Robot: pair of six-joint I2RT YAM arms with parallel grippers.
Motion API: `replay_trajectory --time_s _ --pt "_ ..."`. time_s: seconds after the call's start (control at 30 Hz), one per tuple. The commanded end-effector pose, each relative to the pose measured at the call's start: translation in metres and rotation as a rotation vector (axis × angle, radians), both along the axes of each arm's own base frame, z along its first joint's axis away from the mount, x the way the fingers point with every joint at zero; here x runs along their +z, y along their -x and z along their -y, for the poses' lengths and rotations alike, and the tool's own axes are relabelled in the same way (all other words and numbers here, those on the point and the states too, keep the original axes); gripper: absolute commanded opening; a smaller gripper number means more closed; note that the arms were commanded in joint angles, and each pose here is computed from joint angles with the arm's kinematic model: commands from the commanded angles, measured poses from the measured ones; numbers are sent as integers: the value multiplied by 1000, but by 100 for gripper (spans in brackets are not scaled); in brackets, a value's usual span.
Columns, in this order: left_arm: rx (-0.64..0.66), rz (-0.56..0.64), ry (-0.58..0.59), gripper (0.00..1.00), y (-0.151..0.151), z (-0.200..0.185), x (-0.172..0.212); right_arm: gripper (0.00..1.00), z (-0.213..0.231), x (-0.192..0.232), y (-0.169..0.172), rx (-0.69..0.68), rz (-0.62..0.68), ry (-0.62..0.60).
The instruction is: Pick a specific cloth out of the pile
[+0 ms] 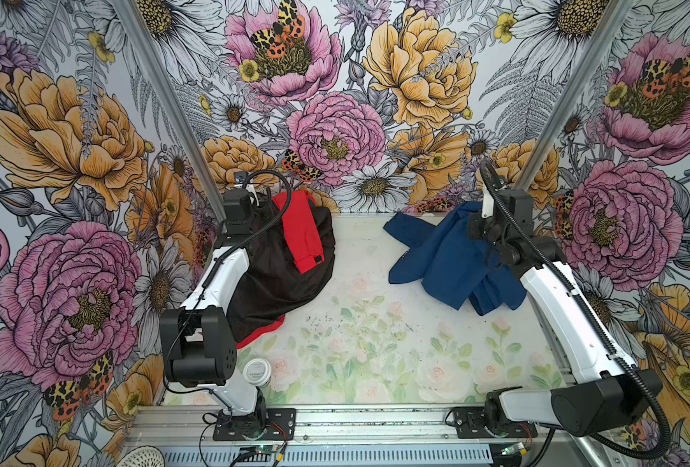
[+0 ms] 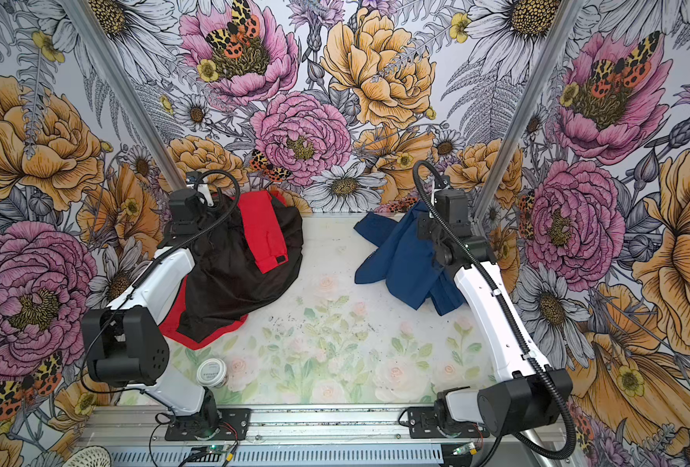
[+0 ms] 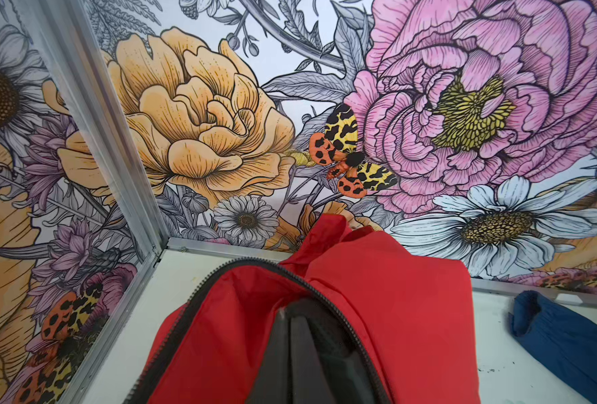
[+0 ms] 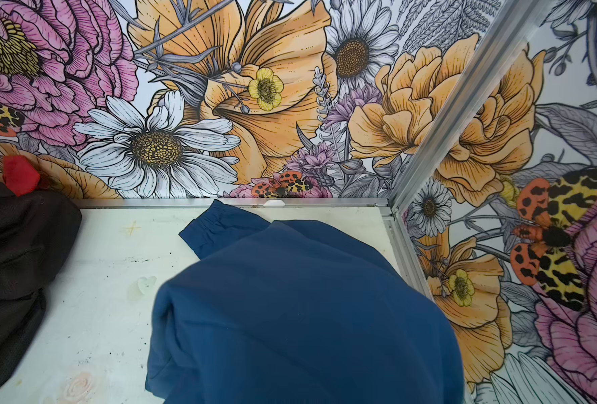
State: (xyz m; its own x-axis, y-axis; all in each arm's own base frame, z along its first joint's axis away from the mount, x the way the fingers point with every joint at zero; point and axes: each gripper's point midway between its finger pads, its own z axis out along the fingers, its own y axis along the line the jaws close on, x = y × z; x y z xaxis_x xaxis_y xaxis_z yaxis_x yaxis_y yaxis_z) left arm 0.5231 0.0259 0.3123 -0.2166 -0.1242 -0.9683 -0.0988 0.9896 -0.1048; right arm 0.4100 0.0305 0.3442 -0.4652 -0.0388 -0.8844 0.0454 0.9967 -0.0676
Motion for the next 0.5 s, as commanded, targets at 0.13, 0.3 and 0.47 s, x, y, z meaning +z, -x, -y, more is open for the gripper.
replay_trajectory --time_s 0.13,0.3,0.47 --pt "105 70 18 0 3 -35 7 0 0 -1 -1 -12 21 2" --pt "176 61 30 0 8 -55 -5 0 0 -15 -1 -14 -6 5" --pt "259 36 16 0 13 -73 -21 0 -2 -35 -6 -8 -45 6"
